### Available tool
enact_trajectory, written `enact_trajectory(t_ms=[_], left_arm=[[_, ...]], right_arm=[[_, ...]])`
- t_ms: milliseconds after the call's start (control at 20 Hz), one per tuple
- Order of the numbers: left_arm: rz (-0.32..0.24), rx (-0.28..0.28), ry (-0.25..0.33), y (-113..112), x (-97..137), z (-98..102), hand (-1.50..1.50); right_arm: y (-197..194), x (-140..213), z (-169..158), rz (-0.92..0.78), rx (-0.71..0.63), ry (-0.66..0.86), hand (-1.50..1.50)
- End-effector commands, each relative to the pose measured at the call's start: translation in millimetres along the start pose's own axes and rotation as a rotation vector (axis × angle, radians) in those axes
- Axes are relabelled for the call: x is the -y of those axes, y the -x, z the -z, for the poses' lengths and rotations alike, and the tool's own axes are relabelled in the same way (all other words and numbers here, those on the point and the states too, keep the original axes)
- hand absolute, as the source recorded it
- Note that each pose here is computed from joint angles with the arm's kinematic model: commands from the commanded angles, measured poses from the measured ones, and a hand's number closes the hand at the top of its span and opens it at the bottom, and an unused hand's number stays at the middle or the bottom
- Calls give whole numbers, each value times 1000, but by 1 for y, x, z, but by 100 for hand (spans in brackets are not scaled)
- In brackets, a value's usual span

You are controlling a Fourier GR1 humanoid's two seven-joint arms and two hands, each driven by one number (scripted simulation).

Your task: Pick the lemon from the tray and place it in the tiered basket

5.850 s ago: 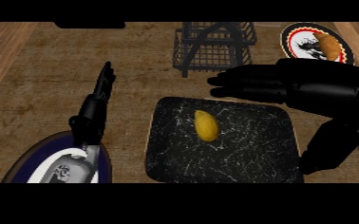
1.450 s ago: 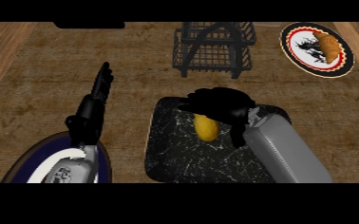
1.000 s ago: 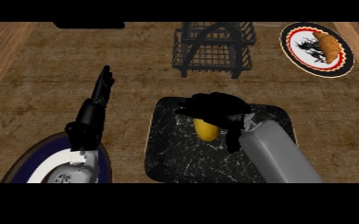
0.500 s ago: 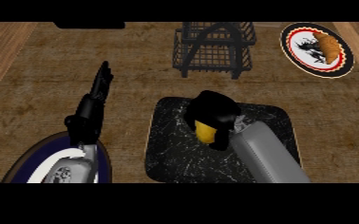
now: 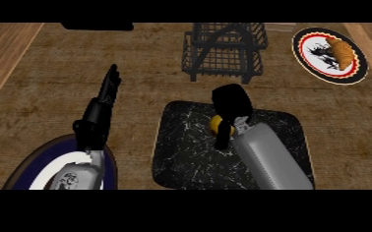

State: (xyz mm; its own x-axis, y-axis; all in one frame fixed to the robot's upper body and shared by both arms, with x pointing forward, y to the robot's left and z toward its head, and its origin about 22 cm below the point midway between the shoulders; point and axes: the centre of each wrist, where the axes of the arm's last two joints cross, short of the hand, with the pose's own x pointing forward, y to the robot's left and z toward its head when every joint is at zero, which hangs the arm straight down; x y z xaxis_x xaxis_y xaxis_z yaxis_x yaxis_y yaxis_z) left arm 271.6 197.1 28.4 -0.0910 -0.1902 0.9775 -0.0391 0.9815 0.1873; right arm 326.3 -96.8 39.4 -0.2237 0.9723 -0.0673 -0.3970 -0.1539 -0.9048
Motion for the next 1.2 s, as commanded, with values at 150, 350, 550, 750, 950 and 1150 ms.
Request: enact_trajectory(t_ms=[150,350,550,750,950,1150], left_arm=[[-6,9,30,-10,2,8,0],[4,10,28,-2,4,3,0],[-10,4,41,3,1,1,0],[-4,8,25,-12,3,7,0],[6,-11,7,4,7,0,0],[-19,-16,5,-6,11,3,0]], right_arm=[[-29,32,-5,28,-437,111,150],[-63,77,-27,67,-517,245,150],[-86,120,-51,98,-548,382,150],[-94,173,-78,143,-548,474,150],[-100,212,-96,170,-543,509,150],[-101,242,-111,239,-553,546,150]])
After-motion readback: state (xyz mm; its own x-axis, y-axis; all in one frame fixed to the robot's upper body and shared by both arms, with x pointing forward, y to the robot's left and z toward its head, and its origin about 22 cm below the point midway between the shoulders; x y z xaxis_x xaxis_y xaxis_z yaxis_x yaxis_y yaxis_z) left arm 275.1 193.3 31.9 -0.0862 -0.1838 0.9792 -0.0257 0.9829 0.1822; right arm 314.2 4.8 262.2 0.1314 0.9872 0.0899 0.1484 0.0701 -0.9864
